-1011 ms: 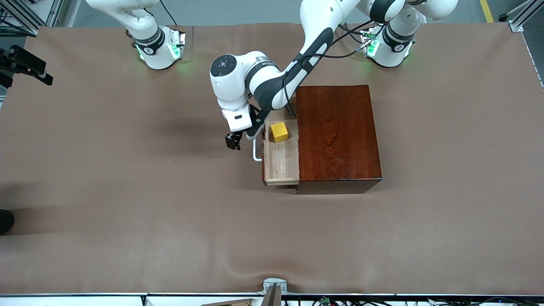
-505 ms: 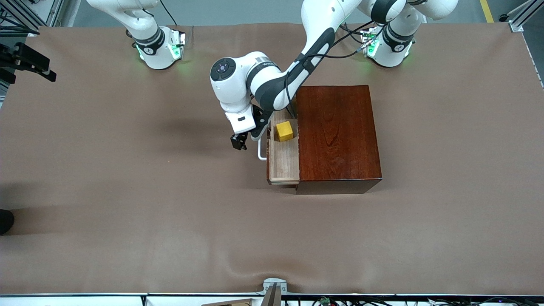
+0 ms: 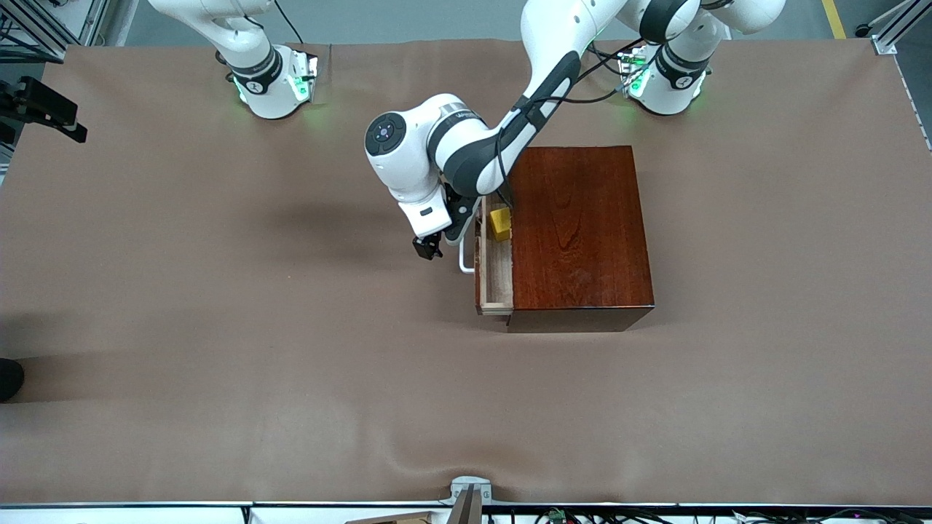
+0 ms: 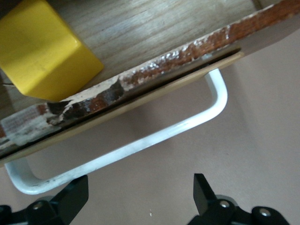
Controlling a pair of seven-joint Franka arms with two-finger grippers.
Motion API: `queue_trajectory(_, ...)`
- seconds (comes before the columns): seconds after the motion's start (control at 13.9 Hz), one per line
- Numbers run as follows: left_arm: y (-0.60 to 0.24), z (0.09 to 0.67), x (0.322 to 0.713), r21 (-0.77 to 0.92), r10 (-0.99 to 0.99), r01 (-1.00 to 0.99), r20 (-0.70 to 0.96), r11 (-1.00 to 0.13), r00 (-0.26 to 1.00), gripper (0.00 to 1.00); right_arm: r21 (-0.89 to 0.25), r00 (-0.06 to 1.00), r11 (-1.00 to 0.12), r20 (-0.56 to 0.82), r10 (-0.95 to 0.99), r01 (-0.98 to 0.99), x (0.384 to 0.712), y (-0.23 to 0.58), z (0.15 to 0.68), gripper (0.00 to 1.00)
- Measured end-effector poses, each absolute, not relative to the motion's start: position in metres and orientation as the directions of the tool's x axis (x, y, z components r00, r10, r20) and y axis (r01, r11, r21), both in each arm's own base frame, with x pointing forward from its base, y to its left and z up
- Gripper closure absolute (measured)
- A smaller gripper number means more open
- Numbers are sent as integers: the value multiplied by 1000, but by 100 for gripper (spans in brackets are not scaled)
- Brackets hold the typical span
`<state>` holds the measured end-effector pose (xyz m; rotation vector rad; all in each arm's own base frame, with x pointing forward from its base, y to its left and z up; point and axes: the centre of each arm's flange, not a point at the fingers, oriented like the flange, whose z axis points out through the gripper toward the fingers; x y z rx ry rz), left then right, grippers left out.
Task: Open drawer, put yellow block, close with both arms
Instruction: 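Push the drawer shut into the box with the left gripper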
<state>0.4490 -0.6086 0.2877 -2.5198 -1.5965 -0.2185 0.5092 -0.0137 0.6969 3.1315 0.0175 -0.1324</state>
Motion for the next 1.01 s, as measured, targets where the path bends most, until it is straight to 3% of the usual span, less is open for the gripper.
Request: queue_trajectory(1.01,-564,268,468,-201,877,922,296,-331,380,0,7,996,-1000,-83,13,13,523,-13,670,0)
